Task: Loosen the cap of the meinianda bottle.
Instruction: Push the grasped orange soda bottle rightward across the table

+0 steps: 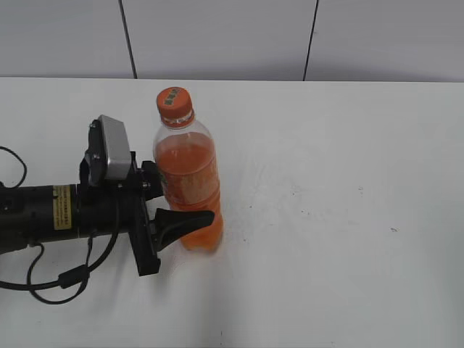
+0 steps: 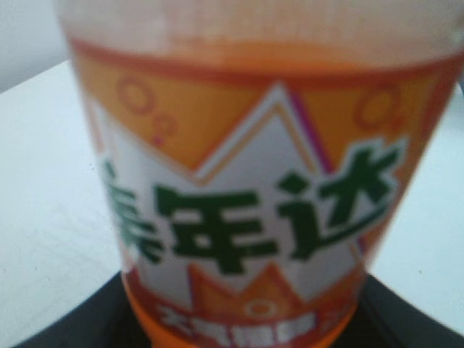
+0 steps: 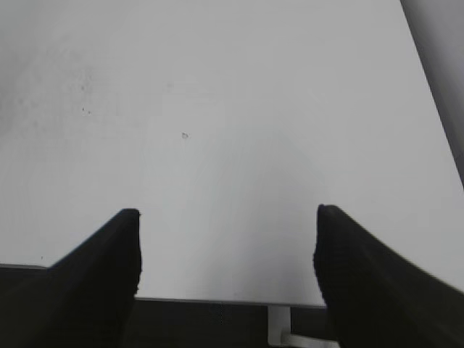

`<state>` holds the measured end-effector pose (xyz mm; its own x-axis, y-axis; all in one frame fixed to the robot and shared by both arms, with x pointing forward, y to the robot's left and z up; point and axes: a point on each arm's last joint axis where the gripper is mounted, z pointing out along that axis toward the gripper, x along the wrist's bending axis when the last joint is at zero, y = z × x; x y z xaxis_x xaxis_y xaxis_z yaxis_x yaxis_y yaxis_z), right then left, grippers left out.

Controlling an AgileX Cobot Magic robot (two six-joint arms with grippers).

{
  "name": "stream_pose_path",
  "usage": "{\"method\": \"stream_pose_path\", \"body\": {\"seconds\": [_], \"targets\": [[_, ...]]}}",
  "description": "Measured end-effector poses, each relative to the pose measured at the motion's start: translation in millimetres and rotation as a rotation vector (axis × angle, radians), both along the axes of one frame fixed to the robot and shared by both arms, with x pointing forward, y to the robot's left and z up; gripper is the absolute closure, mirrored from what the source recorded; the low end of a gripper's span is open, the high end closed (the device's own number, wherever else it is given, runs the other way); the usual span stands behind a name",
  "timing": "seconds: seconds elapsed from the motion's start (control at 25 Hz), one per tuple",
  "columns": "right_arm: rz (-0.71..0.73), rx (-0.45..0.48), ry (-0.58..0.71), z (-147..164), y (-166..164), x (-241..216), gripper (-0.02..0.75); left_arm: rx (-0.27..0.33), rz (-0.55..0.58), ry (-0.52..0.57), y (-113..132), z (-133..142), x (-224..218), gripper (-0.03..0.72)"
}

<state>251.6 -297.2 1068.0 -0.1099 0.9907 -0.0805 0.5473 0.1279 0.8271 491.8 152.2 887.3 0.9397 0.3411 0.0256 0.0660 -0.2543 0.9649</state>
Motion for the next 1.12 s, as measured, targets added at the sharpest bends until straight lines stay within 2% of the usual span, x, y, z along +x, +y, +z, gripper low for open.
{"method": "stream_pose_path", "body": {"seconds": [0.32,0.6,0.76,1.12], "targets": [[0.046,-0.004,0.111,14.4,4.4,21.3,0.182,-0.042,-0.041,-0.035,-27.5,12.3,8.8,0.295],[0.069,-0.021,0.134,32.5,5.9,36.4,0.182,0.003,-0.055,-0.031,-46.9,16.0,14.9,0.295],[0.086,-0.002,0.151,40.0,8.5,45.2,0.182,-0.017,-0.041,-0.009,-56.3,14.4,17.8,0.295],[0.121,0.010,0.158,58.1,12.3,58.2,0.183,-0.004,-0.082,0.011,-76.7,-0.1,19.4,0.295]]}}
